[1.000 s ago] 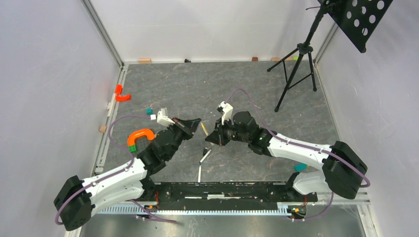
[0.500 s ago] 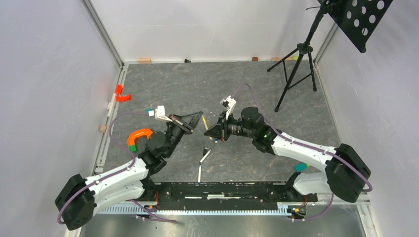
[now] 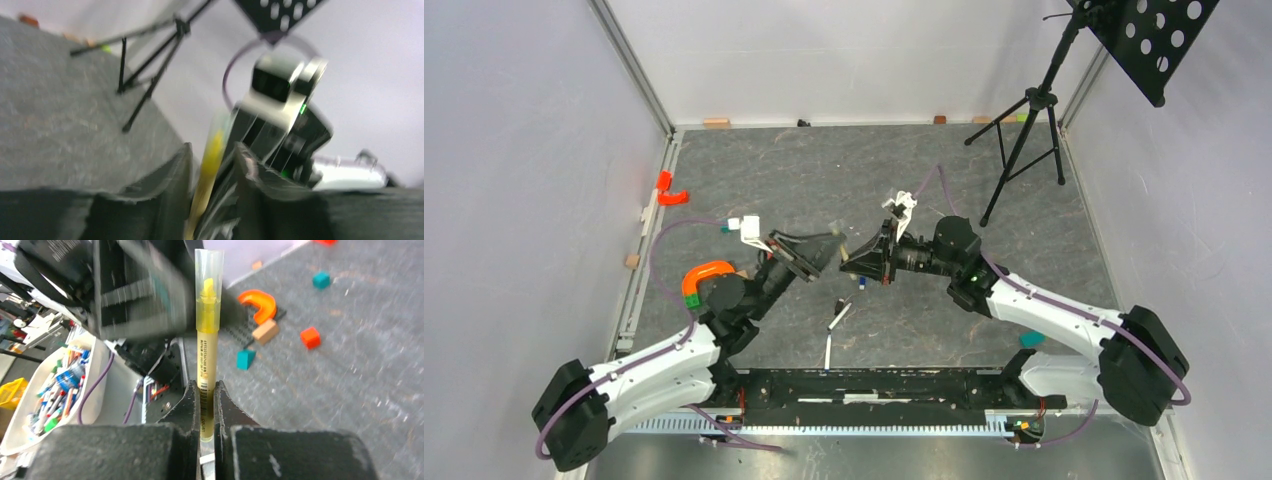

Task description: Insert the pens into the pen caps

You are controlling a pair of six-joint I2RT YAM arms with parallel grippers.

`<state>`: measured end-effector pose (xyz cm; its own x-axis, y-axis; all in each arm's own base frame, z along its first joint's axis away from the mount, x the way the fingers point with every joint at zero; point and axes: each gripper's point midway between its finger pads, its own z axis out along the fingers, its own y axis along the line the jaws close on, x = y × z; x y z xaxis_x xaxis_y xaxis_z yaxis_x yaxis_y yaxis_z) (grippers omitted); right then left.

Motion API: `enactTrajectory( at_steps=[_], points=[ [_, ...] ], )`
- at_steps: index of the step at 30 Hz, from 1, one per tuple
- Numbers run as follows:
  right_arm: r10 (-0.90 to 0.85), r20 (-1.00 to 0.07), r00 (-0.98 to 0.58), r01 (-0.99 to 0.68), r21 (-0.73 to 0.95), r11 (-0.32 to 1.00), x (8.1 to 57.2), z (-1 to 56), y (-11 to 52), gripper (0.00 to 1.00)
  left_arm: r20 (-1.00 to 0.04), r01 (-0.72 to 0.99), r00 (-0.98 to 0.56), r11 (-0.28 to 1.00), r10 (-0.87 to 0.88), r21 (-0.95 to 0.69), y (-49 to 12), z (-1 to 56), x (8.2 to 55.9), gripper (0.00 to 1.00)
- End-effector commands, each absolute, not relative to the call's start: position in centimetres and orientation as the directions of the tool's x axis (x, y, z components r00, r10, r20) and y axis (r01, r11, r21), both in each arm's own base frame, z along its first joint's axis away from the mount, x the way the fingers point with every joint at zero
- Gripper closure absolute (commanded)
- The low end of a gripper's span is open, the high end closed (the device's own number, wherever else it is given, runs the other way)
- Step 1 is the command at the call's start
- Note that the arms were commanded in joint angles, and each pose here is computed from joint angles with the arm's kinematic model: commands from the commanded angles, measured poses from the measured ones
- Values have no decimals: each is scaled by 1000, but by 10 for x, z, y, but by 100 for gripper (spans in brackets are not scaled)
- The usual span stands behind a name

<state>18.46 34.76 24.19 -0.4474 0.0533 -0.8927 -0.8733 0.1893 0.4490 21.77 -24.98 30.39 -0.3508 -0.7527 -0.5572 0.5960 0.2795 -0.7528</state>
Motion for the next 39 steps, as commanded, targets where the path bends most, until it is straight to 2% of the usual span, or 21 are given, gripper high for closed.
enactTrajectory(
  at_steps=[1,3,5,10,14,17,20,24,33,37,39],
  points=[
    [228,-953,-199,-964,232,126,185,312,346,100,-657,639,-534,255,-533,-726,-287,270,180,45],
    [218,-956,-195,-965,226,133,185,307,344,100,-673,659,-517,257,-529,-707,-288,283,180,27],
    [206,-959,-195,-963,227,144,185,303,343,100,-685,673,-504,258,-526,-693,-289,293,180,19],
    [190,-964,-184,-955,221,196,191,298,338,100,-702,684,-480,275,-526,-675,-282,303,178,9],
    [163,-965,-207,-917,249,311,208,290,332,100,-713,685,-447,306,-540,-661,-269,305,175,0],
    [139,-966,-219,-893,256,370,216,284,326,100,-731,686,-396,351,-555,-638,-254,312,175,0],
    [118,-966,-230,-893,257,369,211,277,323,100,-744,679,-340,397,-575,-617,-241,319,178,1],
    [93,-968,-233,-900,250,356,202,271,318,100,-771,660,-334,450,-542,-602,-245,323,187,9],
    [44,-966,-256,-907,256,335,191,255,314,100,-758,685,-358,398,-546,-610,-273,337,199,23],
    [37,-965,-258,-908,255,332,188,254,312,100,-756,683,-363,396,-545,-614,-279,336,204,34],
    [34,-965,-260,-907,256,333,188,253,311,100,-753,682,-365,393,-548,-617,-281,336,205,36]
  ],
)
